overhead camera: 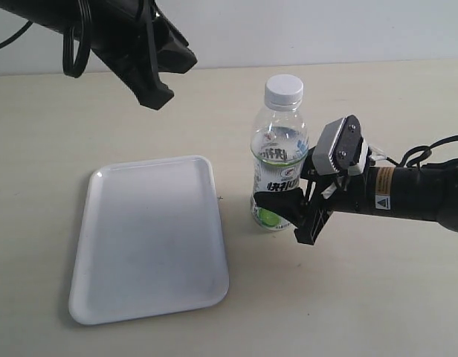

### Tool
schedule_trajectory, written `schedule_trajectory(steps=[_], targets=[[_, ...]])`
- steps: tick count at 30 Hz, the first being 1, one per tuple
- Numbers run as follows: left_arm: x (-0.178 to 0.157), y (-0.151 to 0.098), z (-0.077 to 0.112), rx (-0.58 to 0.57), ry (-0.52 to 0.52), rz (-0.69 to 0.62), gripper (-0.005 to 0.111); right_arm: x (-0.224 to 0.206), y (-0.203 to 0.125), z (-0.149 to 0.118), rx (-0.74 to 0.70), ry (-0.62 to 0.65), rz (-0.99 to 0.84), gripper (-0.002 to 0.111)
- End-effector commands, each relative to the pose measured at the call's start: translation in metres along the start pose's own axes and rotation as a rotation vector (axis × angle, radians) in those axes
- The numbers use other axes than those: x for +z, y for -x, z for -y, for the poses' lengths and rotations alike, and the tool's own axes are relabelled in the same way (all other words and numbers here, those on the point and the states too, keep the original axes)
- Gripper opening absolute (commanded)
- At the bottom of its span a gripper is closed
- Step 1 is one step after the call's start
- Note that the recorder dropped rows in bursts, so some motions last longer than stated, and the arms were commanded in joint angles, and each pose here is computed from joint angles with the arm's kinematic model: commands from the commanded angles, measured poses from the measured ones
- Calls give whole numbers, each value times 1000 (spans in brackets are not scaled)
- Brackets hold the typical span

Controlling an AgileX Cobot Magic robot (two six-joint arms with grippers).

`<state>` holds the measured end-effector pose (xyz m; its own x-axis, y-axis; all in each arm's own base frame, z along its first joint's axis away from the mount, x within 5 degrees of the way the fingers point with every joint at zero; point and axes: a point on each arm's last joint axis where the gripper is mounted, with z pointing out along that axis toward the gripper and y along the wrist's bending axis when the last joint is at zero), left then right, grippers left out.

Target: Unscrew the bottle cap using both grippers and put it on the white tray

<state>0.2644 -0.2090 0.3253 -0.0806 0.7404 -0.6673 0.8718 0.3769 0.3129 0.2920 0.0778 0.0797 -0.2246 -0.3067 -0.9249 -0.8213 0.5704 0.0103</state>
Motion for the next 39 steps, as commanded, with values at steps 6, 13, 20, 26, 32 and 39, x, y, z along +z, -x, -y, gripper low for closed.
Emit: schedule_trajectory(steps=[6,13,20,26,32,39], targets=[[1,6,3,-49,-28,44,59,0,-6,0,-49,0,-76,0],[1,7,3,-71,-32,59,63,0,-6,1,-47,-7,-77,0],[-5,17,4,-214,-86,92,63,0,-8,3,-61,-29,-96,0],[-14,23,7,-193,-159,49,63,0,-8,3,-61,-29,-96,0],[-14,26,1,-166,-92,86,63,-1,-6,3,-52,-31,-89,0],[-14,26,0,-159,-90,80,41,-5,3,3,-28,-41,-89,0]])
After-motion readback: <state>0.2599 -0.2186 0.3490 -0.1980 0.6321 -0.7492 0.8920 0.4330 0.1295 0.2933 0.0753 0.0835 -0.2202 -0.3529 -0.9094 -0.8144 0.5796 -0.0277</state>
